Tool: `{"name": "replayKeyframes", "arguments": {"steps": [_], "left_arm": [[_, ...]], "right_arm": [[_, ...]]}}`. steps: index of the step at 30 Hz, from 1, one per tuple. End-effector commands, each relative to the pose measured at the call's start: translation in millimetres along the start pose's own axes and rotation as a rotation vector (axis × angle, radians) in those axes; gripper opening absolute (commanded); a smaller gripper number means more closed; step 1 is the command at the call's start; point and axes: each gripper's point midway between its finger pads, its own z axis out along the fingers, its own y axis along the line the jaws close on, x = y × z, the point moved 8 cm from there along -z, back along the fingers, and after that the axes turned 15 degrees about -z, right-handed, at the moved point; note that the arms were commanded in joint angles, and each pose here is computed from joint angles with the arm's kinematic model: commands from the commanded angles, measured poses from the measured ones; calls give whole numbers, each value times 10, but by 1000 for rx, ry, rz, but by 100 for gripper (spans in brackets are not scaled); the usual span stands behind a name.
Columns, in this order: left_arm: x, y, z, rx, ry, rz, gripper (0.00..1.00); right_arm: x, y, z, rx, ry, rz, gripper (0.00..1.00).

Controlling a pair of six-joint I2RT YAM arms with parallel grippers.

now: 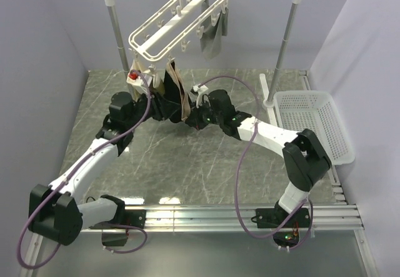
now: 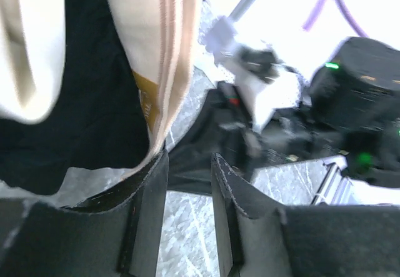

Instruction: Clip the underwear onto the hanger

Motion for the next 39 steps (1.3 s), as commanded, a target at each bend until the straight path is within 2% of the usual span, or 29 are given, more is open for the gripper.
{"name": "replayKeyframes", "arguments": {"steps": [1, 7, 13, 19, 27, 39], "left_arm": [[-70, -153, -214, 46, -10, 109, 39], [-87, -161, -374, 1, -41, 141, 43], [-194, -105, -398, -26, -74, 126, 45], [-236, -98, -364, -11, -79, 159, 47], [-265, -97, -324, 6, -69, 198, 49], [-310, -118, -314, 21, -61, 259, 51]], "right_arm": [[-313, -71, 82, 20, -103, 10, 0], [-400, -14, 191, -49, -130, 35, 1], [-455, 43, 209, -97, -142, 28, 24], [-463, 103, 46, -123, -144, -22, 34], [-346, 177, -86, -188, -134, -126, 39], [-424, 153, -251, -191, -174, -115, 40]]}}
